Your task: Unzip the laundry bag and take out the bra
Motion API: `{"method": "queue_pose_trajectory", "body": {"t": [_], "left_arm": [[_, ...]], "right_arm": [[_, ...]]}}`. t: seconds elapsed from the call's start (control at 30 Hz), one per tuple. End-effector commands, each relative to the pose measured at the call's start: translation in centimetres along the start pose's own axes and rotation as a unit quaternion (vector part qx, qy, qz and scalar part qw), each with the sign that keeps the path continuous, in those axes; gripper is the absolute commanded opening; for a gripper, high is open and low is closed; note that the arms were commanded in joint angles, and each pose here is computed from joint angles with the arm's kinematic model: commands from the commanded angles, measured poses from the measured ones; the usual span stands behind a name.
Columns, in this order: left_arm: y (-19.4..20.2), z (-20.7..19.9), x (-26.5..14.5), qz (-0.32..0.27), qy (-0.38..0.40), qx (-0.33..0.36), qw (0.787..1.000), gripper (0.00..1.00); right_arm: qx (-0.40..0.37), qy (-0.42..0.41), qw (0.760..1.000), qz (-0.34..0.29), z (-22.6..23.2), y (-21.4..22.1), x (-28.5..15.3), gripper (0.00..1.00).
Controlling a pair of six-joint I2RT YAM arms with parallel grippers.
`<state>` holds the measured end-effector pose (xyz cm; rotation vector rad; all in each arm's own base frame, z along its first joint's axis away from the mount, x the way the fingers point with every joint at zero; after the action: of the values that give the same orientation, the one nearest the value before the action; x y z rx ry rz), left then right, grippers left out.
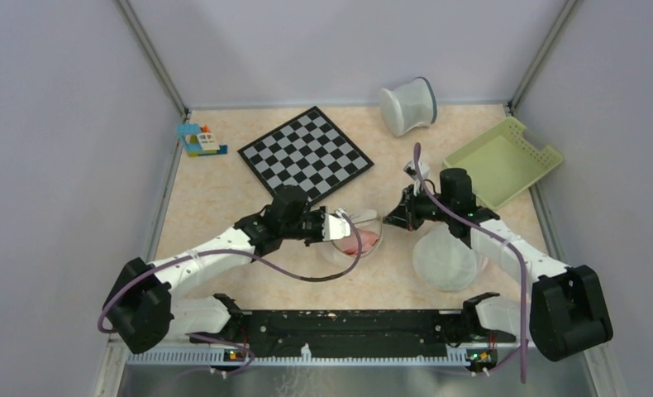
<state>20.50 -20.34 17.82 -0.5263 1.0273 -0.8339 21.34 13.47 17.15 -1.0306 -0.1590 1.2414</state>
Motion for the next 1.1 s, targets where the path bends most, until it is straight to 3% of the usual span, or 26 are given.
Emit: {"method": "queue_pose_trajectory", "body": {"t": [0.0,0.2,0.47,0.6,0.7,0.87,1.07], "left_arm": [[-0.6,0.7,-0.8,-0.015,-0.040,0.049,0.998,0.00],[-1.3,-0.4,-1.8,-0.059,-0.044,0.111,0.991,0.00],[-3.9,-0.4,-3.6,-0.126,-0.049,0.134,0.982,0.00],[-5.9,0.6,-4.2,-0.146,-0.042,0.112,0.982,0.00],[-7.1,1.8,-4.2,-0.140,-0.046,0.048,0.988,0.00],[-7.7,4.2,-3.5,-0.090,-0.053,-0.063,0.993,0.00],[-5.5,7.3,-2.8,-0.077,-0.028,-0.186,0.979,0.00]], "right_arm": [[-0.027,-0.010,0.999,-0.022,-0.3,-1.3,0.4,0.00],[-0.032,-0.017,0.999,-0.006,-0.8,-0.6,1.3,0.00],[-0.050,-0.017,0.999,-0.007,-1.7,-1.3,2.8,0.00],[-0.074,-0.033,0.997,-0.014,-1.2,-2.8,3.9,0.00],[-0.085,-0.047,0.995,-0.022,-0.6,-4.6,4.3,0.00],[-0.092,-0.032,0.995,-0.038,-0.2,-7.0,2.7,0.36],[-0.060,0.001,0.998,-0.019,-1.3,-5.7,0.1,0.50]]}}
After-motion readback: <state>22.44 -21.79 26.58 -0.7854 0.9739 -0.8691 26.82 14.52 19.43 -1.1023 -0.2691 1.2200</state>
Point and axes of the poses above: each gripper's point midway between its finger pads, its own x axis out along the fingers, its own z axis along the line the jaws close on, y = z × x, the point moved 9 cm from there along -x, back along the fingers, and after that the axes turned 6 degrees about x, right-handed, at the moved point
